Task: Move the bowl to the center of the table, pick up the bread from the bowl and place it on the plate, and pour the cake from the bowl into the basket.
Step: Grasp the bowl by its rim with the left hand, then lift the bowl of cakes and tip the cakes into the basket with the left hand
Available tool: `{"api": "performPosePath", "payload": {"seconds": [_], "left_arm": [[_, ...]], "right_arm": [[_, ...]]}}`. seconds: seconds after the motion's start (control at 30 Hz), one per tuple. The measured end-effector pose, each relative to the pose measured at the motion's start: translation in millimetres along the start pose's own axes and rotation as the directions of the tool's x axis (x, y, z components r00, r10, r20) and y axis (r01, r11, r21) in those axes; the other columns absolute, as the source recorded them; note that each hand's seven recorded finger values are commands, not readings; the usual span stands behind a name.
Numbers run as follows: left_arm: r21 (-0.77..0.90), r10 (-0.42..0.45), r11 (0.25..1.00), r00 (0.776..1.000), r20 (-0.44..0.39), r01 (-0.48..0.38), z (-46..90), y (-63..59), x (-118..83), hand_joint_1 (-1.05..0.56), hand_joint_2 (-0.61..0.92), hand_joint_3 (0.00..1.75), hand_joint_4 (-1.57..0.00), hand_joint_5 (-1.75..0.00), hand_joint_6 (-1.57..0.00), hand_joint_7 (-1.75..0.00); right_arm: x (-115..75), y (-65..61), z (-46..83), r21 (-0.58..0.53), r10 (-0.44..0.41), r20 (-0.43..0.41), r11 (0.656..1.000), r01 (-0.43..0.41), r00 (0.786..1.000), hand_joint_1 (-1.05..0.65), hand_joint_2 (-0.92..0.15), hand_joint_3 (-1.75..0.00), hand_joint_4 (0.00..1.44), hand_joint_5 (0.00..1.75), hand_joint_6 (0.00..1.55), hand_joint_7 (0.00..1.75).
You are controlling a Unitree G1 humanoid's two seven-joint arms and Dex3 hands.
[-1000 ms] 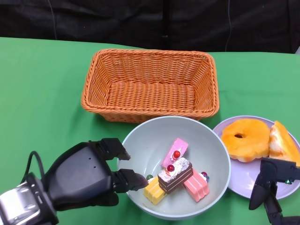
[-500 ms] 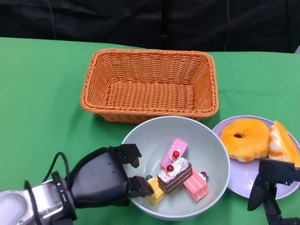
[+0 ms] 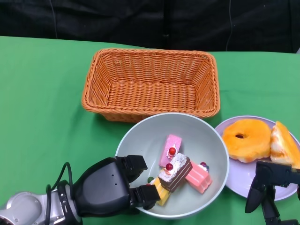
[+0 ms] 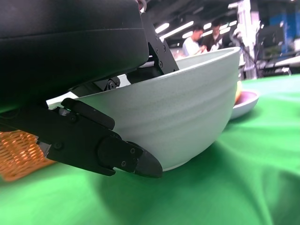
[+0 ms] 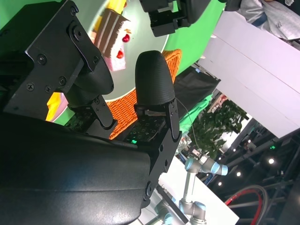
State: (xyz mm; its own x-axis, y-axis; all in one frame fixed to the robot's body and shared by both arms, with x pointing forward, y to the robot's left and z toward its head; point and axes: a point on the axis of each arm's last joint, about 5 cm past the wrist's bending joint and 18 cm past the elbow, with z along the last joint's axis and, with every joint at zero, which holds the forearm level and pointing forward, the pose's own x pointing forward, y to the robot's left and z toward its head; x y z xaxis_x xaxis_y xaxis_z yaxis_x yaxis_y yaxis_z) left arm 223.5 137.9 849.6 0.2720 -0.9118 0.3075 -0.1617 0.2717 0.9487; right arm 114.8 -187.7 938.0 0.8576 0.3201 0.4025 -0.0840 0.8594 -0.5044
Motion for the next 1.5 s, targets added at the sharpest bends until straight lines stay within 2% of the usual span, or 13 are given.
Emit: {"api": "performPosePath", "payload": {"seconds": [0.07,0.23,0.27,0.3,0.4,0.5,0.6,0.83,0.93,1.13,1.2,1.3,1.5], "left_arm": [[0.002,0.02,1.0,1.0,0.014,-0.02,-0.7,4.0,1,-0.34,0.91,0.28,-0.97,-1.75,-0.72,-1.67],[-0.022,0.145,0.989,0.989,0.015,-0.145,2.5,20.6,4,-0.28,0.76,0.59,-0.96,-1.75,-0.71,-1.74],[-0.027,0.169,0.985,0.986,0.009,-0.168,3.7,24.7,5,-0.27,0.68,0.72,-0.96,-1.75,-0.72,-1.75],[-0.036,0.184,0.982,0.983,-0.004,-0.184,5.4,28.7,5,-0.26,0.55,0.93,-0.97,-1.75,-0.73,-1.75],[-0.09,0.181,0.978,0.98,-0.082,-0.188,12.2,43.9,2,-0.23,0.34,1.23,-1.0,-1.75,-0.76,-1.75],[-0.149,0.143,0.975,0.98,-0.139,-0.164,16.7,61.1,0,-0.17,0.2,1.36,-1.02,-1.75,-0.77,-1.75],[-0.202,0.15,0.961,0.972,-0.183,-0.187,20.4,73.9,0,-0.15,0.13,1.48,-1.04,-1.75,-0.79,-1.75],[-0.287,0.219,0.916,0.949,-0.227,-0.28,22.8,101.5,10,-0.2,0.1,1.64,-1.05,-1.75,-0.8,-1.75],[-0.303,0.237,0.903,0.941,-0.241,-0.305,20.9,109.4,14,-0.25,0.17,1.63,-1.03,-1.75,-0.78,-1.75],[-0.335,0.277,0.868,0.917,-0.286,-0.367,15.9,127.5,25,-0.27,0.2,1.63,-1.06,-1.75,-0.81,-1.75],[-0.37,0.294,0.837,0.902,-0.317,-0.403,14.5,128.9,30,-0.25,0.19,1.66,-1.04,-1.75,-0.83,-1.75],[-0.433,0.333,0.758,0.861,-0.384,-0.487,12.5,127.3,44,-0.12,0.16,1.68,-1.03,-1.75,-0.83,-1.75],[-0.488,0.362,0.665,0.815,-0.452,-0.565,2.2,119.8,68,-0.06,0.17,1.71,-1.04,-1.75,-0.84,-1.73]], "right_arm": [[0.1,0.0,0.0,0.0,0.0,0.0,1.0,0.0,1.0,0.26,-0.21,-1.75,0.99,1.75,0.83,1.53],[0.5,0.4,0.1,0.003,-0.002,0.001,1.0,0.002,1.0,0.26,-0.22,-1.75,0.99,1.75,0.83,1.53],[0.5,0.5,0.1,0.003,-0.003,0.0,1.0,0.003,1.0,0.25,-0.22,-1.75,0.99,1.75,0.83,1.53],[0.6,0.7,0.1,0.004,-0.004,-0.001,1.0,0.004,1.0,0.25,-0.21,-1.75,0.99,1.75,0.83,1.53],[0.3,1.7,0.0,0.005,-0.019,-0.008,1.0,0.019,1.0,0.23,-0.23,-1.72,0.98,1.75,0.82,1.53],[0.3,2.5,-0.3,0.019,-0.034,-0.011,0.999,0.035,0.999,0.22,-0.27,-1.68,0.97,1.75,0.81,1.53],[0.3,2.9,-1.4,0.027,-0.038,-0.015,0.999,0.038,0.999,0.21,-0.29,-1.66,0.96,1.75,0.8,1.54],[-0.3,3.8,-4.6,0.03,-0.038,-0.031,0.999,0.039,0.999,0.21,-0.28,-1.66,0.97,1.75,0.79,1.54],[-0.4,4.0,-5.1,0.03,-0.04,-0.034,0.999,0.041,0.999,0.21,-0.28,-1.65,0.97,1.75,0.79,1.53],[-0.7,5.2,-7.3,0.028,-0.039,-0.045,0.999,0.04,0.998,0.22,-0.24,-1.69,0.97,1.75,0.8,1.53],[-0.6,5.5,-7.6,0.029,-0.041,-0.046,0.999,0.043,0.998,0.23,-0.23,-1.71,0.99,1.75,0.81,1.53],[0.0,6.5,-7.7,0.031,-0.044,-0.045,0.998,0.046,0.998,0.23,-0.22,-1.73,0.99,1.75,0.82,1.53],[0.4,8.5,-8.6,0.04,-0.038,-0.046,0.998,0.039,0.998,0.26,-0.22,-1.75,0.98,1.75,0.82,1.53]]}}
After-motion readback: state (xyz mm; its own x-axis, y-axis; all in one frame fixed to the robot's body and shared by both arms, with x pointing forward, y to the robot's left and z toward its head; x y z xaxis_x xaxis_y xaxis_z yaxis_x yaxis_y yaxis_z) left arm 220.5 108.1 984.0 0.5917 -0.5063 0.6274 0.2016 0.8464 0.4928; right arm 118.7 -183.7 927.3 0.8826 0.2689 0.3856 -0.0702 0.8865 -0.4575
